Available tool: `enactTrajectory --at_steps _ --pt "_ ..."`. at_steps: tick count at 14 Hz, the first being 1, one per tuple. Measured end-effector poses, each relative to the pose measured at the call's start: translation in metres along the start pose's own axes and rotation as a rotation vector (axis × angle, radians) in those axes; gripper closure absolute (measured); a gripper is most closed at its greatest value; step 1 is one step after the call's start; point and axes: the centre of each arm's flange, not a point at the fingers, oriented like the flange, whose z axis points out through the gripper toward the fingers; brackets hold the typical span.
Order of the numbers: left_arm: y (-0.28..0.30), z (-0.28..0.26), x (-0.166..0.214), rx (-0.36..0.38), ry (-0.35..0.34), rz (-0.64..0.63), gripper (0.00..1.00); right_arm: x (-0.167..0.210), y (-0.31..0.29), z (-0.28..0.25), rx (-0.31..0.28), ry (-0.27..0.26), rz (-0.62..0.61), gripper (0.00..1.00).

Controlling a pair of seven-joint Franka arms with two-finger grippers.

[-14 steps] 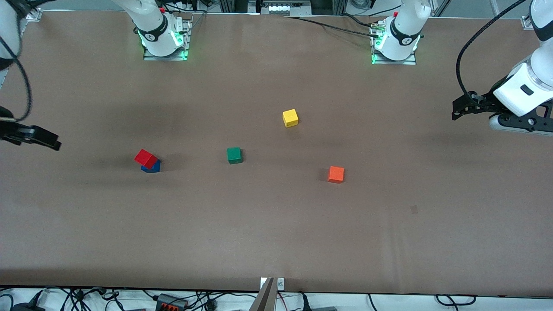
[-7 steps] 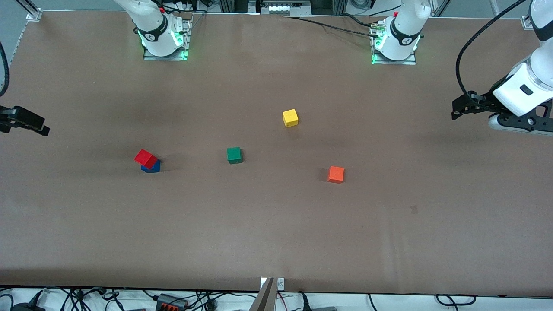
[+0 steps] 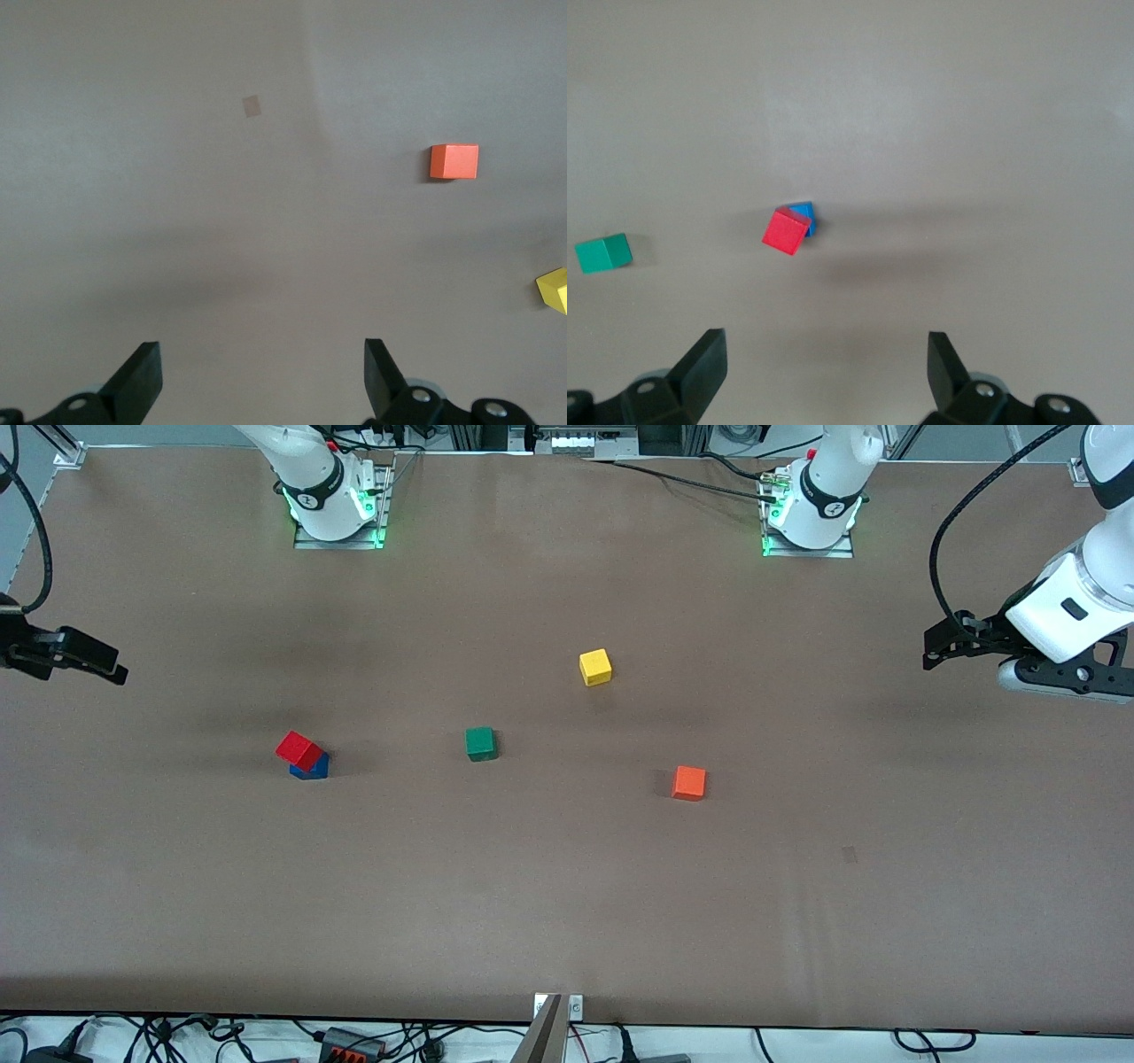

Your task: Pass red block to right arm, stack on blue

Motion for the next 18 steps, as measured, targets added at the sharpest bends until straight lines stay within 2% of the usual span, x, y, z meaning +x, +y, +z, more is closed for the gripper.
enactTrajectory --at_steps 4,18 --pt "0.0018 0.0000 0.0001 0.000 0.000 0.003 0.00 -0.0119 0.0022 0.0015 -0.014 -0.004 -0.008 0.00" --pt "0.0040 0.0003 -0.0001 0.000 -0.003 0.007 0.00 -0.0121 0.0022 0.0046 -0.021 -0.003 -0.013 0.00"
